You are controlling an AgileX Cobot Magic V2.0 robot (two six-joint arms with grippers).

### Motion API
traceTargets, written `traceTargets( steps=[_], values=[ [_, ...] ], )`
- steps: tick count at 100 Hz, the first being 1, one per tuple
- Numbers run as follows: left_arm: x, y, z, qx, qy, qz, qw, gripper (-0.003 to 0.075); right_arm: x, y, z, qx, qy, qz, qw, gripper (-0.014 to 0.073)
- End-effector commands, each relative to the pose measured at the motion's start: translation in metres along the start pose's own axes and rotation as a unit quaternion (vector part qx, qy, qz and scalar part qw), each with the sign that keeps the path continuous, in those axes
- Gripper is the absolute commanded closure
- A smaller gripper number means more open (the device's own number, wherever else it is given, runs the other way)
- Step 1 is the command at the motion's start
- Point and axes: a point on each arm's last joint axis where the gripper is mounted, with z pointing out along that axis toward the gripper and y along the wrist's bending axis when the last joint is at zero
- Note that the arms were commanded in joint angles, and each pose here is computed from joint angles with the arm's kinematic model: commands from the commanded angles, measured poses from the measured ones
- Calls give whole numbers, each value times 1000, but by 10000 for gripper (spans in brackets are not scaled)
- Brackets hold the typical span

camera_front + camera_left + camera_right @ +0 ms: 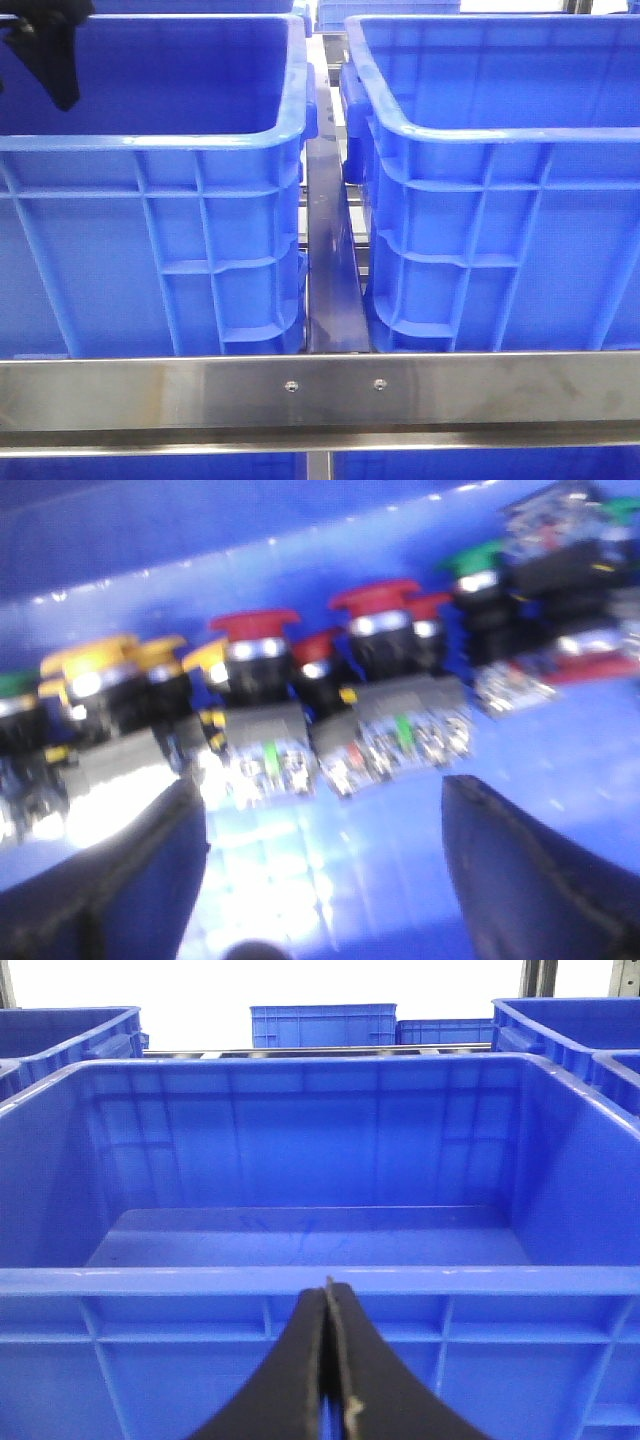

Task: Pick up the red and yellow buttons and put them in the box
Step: 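Lower the left gripper onto a red push-button in the button bin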

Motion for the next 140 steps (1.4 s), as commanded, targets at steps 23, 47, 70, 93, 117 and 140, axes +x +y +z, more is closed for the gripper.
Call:
traceTargets(
  steps=[23, 47, 70, 93, 117, 140],
  values=[
    [-17, 1, 1, -14, -41, -18, 999, 277, -9, 1, -2, -6, -51, -6, 999, 662],
    [-22, 3, 12, -29, -59, -28, 997, 277, -8, 1, -2, -6, -50, -6, 999, 662],
    [-24, 5, 16, -33, -69, -33, 997, 278, -8, 1, -2, -6, -50, -6, 999, 662],
    [-26, 6, 15, -38, -79, -30, 996, 278, -8, 1, -2, -6, -50, -6, 999, 662],
    [-24, 11, 39, -39, -54, -40, 997, 281, -8, 1, -2, -6, -49, -6, 999, 662],
    [-27, 11, 44, -36, -66, -42, 996, 374, -8, 1, -2, -6, -49, -6, 999, 662]
  ],
)
